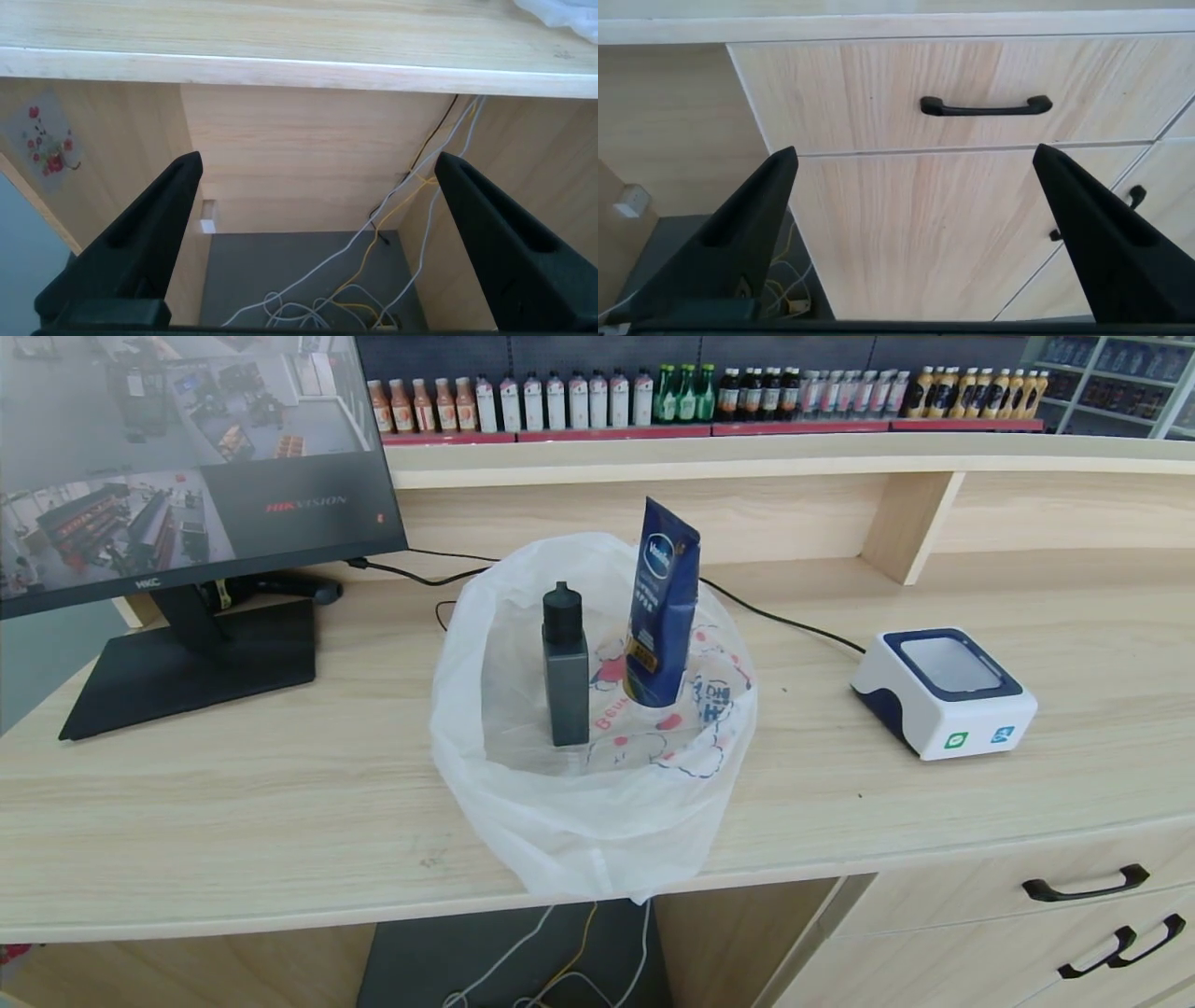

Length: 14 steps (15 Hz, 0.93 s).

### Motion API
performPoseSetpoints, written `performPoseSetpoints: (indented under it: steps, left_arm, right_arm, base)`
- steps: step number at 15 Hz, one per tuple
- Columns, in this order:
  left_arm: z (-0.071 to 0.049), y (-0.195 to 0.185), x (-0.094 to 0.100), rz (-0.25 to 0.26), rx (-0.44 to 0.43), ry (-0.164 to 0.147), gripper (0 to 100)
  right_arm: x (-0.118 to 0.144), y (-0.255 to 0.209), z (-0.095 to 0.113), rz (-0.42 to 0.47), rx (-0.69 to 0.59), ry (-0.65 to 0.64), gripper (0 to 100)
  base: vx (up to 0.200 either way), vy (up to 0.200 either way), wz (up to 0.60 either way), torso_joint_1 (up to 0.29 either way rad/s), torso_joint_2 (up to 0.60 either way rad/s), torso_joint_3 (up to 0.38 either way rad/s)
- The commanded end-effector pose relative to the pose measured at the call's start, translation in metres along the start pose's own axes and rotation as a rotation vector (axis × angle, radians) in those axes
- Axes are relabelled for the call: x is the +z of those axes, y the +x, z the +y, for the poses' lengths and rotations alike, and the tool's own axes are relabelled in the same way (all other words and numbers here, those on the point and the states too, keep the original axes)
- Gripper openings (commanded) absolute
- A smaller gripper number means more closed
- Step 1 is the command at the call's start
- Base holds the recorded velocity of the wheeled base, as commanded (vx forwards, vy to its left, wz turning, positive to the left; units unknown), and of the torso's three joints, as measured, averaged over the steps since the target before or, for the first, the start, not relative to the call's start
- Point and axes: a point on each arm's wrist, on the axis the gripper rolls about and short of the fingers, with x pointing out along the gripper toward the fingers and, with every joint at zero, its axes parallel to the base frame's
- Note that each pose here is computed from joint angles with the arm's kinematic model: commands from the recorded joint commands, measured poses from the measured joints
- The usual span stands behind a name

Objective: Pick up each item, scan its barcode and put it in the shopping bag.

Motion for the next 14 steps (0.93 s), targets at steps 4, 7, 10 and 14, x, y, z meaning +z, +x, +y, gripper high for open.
performPoseSetpoints:
  steps: [4, 7, 10, 14]
  left_arm:
    - [0.0, 0.0, 0.0, 0.0, -0.001, 0.001, 100]
    - [0.0, 0.0, 0.0, 0.0, -0.001, 0.001, 100]
    - [0.0, 0.0, 0.0, 0.0, -0.001, 0.0, 100]
    - [0.0, 0.0, 0.0, 0.0, -0.001, 0.0, 100]
  right_arm:
    - [0.0002, -0.0001, 0.0, -0.001, 0.0, 0.0, 100]
    - [0.0002, -0.0001, 0.0, -0.001, 0.0, 0.0, 100]
    - [-0.0002, 0.0001, 0.0, 0.001, 0.0, 0.0, 100]
    - [0.0002, -0.0001, 0.0, -0.001, 0.0, 0.001, 100]
  base:
    - [-0.05, 0.0, 0.0, 0.007, 0.0, 0.001]
    - [0.0, -0.067, 0.0, -0.004, 0.0, 0.001]
    - [0.0, -0.2, 0.0, 0.007, 0.01, 0.001]
    - [0.0, -0.2, 0.0, 0.007, 0.0, 0.002]
